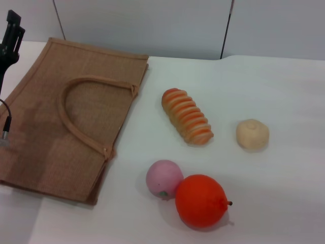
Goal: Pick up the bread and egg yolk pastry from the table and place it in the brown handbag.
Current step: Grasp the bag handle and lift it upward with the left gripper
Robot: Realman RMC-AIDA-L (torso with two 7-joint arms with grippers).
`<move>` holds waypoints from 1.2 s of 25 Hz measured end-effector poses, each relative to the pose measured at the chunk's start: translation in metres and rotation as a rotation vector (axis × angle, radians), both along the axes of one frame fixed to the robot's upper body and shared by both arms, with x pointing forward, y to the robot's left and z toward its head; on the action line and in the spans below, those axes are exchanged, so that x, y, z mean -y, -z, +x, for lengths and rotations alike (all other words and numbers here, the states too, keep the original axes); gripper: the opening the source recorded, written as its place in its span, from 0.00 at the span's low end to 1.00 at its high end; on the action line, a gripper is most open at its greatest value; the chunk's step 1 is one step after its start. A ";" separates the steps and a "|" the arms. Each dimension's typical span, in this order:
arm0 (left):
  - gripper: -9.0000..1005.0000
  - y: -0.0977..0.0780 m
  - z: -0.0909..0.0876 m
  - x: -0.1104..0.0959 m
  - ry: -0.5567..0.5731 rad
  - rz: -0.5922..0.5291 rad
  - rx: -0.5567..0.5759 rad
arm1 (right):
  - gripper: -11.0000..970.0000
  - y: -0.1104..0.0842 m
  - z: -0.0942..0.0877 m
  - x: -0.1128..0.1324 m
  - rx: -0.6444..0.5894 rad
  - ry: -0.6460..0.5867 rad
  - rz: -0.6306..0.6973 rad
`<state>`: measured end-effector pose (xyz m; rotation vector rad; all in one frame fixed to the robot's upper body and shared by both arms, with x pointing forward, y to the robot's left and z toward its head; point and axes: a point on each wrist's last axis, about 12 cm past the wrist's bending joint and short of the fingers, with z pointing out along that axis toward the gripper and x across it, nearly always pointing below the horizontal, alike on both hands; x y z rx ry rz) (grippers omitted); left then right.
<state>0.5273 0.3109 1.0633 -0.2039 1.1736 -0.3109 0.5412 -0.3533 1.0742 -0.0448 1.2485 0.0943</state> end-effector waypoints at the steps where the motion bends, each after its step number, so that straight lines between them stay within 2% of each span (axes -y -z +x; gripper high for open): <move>1: 0.83 0.000 0.000 0.000 0.000 0.000 0.000 | 0.90 0.000 0.000 0.000 0.002 -0.001 0.000; 16: 0.83 0.001 0.003 0.001 0.012 -0.001 -0.022 | 0.90 0.001 -0.001 0.002 -0.004 0.008 0.003; 19: 0.83 0.002 0.003 0.003 0.048 -0.012 -0.029 | 0.90 0.001 -0.002 0.003 -0.006 0.010 0.002; 24: 0.83 -0.002 0.009 0.003 0.156 -0.097 -0.039 | 0.90 0.003 -0.006 0.007 -0.012 0.022 -0.002; 30: 0.82 -0.013 0.021 -0.022 0.338 -0.218 -0.116 | 0.90 0.003 -0.006 0.008 -0.011 0.021 -0.008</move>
